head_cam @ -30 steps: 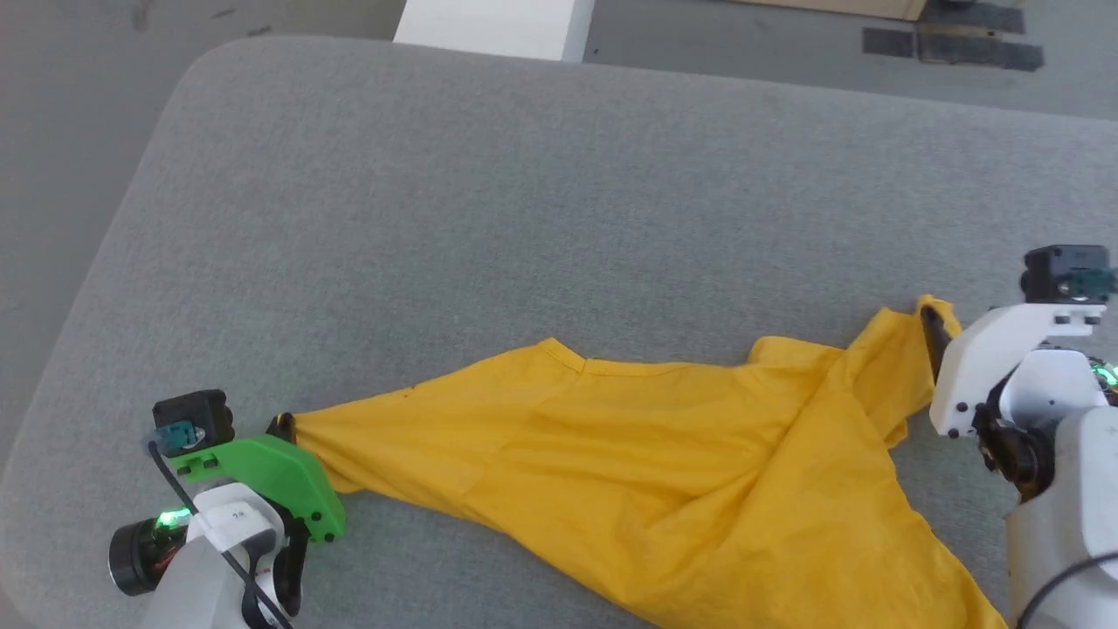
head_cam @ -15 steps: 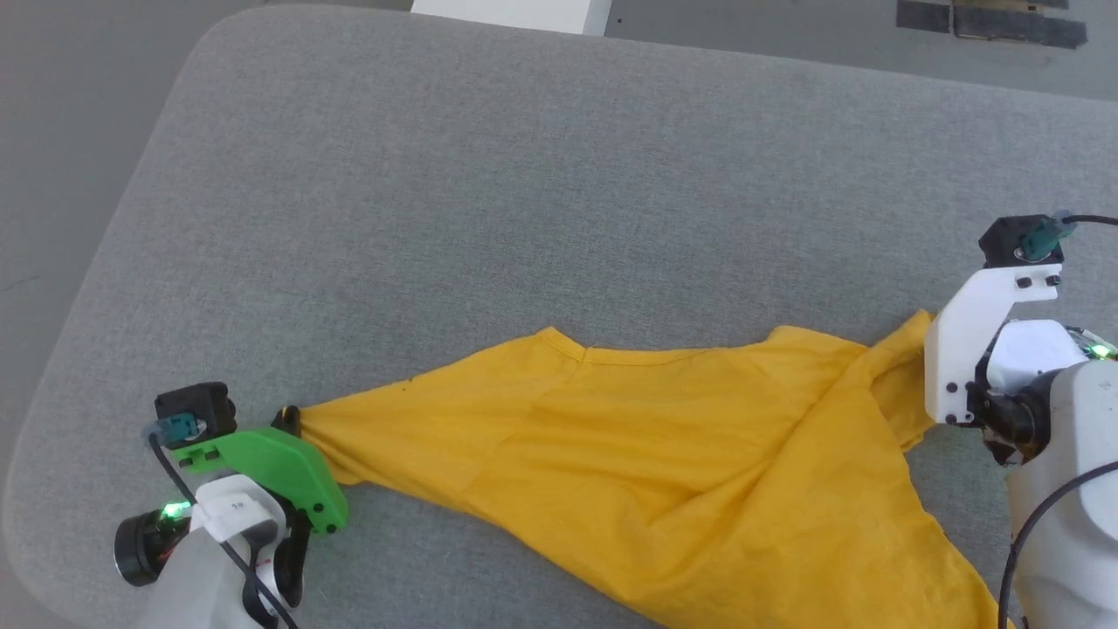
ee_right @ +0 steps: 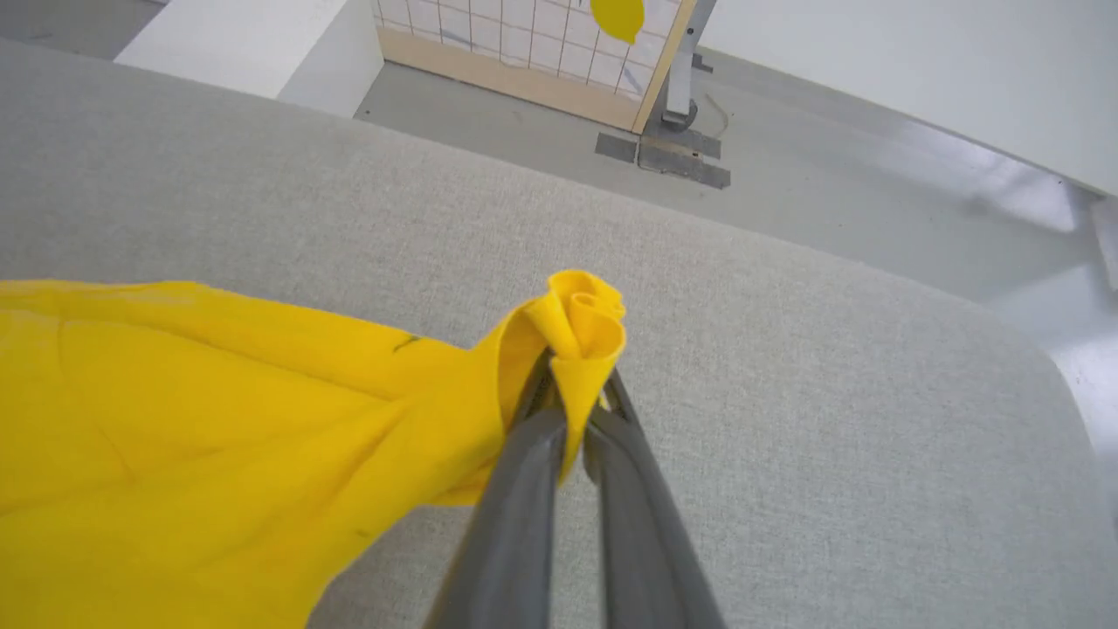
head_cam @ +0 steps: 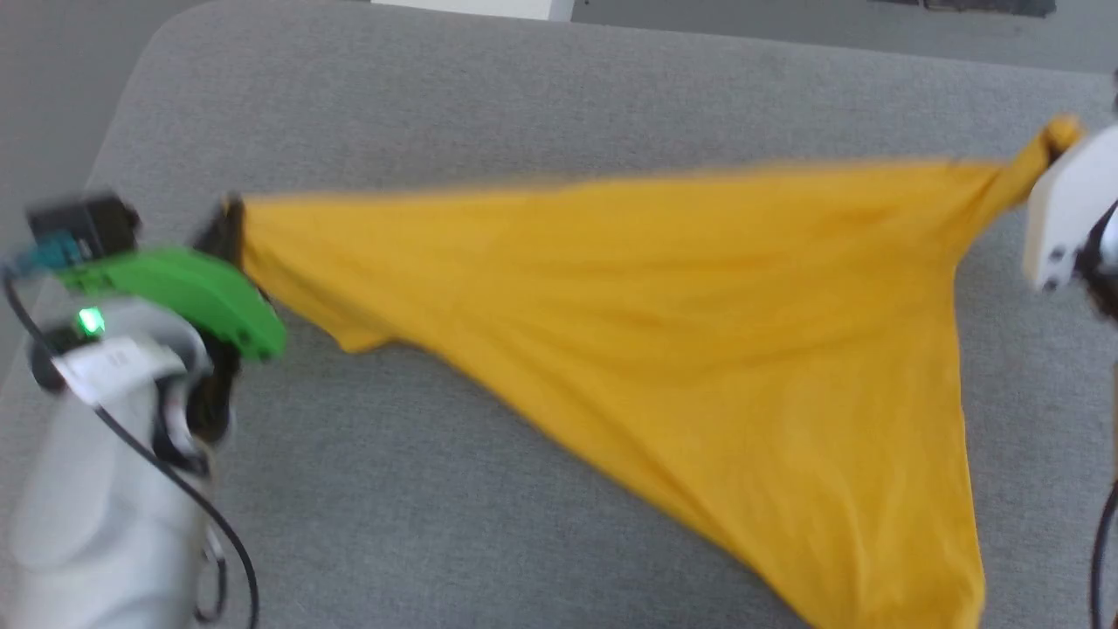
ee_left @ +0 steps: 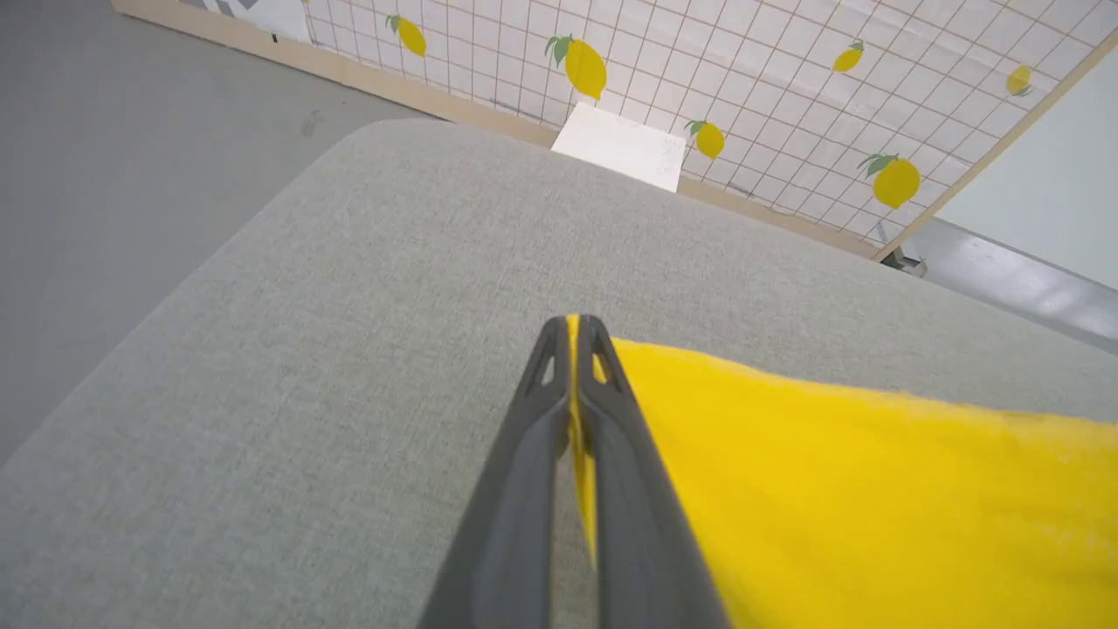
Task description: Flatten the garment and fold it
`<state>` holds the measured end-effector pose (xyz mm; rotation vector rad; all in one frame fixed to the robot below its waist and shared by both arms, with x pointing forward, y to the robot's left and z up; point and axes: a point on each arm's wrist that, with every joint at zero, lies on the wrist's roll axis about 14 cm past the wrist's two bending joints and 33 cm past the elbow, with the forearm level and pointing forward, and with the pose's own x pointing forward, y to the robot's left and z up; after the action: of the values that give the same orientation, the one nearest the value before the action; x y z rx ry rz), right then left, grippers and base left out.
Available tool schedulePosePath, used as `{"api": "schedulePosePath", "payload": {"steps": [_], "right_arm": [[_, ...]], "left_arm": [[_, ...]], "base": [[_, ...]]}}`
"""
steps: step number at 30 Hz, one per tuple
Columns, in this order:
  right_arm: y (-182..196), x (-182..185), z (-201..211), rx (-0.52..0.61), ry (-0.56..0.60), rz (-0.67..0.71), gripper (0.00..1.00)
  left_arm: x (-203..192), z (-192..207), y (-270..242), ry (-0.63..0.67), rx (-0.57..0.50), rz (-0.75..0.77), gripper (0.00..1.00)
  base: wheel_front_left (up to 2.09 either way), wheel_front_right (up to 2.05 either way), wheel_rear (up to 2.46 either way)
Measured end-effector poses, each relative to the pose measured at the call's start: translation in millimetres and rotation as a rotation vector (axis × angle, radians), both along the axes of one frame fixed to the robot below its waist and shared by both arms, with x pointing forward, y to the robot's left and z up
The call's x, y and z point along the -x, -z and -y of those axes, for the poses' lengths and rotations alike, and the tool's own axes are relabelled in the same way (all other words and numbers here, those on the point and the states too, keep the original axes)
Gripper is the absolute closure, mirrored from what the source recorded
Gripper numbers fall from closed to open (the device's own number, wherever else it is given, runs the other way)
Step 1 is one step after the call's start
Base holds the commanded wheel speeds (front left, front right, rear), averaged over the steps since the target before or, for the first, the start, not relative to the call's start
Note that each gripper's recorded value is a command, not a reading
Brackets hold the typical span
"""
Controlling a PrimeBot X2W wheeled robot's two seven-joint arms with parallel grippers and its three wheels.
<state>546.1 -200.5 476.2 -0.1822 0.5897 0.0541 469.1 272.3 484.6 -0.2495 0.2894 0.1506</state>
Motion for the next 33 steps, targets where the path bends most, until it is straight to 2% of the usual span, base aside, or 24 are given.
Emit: {"api": "schedulePosePath", "payload": {"steps": [9,14,20,26,29,33], "right_arm": [[-99.2,-65.2,12.1,0.039,-0.001,0.299,1.00],[-162.5,-98.8,18.1,0.070,0.004,0.499,1.00],[-229.3,-121.4,21.6,0.105,0.010,0.759,1.00],[-287.2,-123.6,32.9,0.129,0.029,0.987,1.00],[-295.0,-127.9,41.2,0.136,0.046,1.016,1.00],[-267.0,-142.3,47.5,0.138,0.050,0.949,1.00]], "left_arm": [[-82.9,4.0,-107.6,0.058,-0.134,0.274,1.00],[-126.5,2.5,-170.9,0.026,-0.268,0.439,1.00],[-164.5,7.2,-230.3,-0.035,-0.271,0.662,1.00],[-181.7,12.9,-268.1,-0.080,-0.234,0.856,1.00],[-189.1,14.5,-270.6,-0.087,-0.219,0.899,1.00],[-206.4,19.3,-242.7,-0.053,-0.214,0.833,1.00]], "base": [[0.00,0.00,0.00],[0.00,0.00,0.00],[0.00,0.00,0.00],[0.00,0.00,0.00],[0.00,0.00,0.00],[0.00,0.00,0.00]]}}
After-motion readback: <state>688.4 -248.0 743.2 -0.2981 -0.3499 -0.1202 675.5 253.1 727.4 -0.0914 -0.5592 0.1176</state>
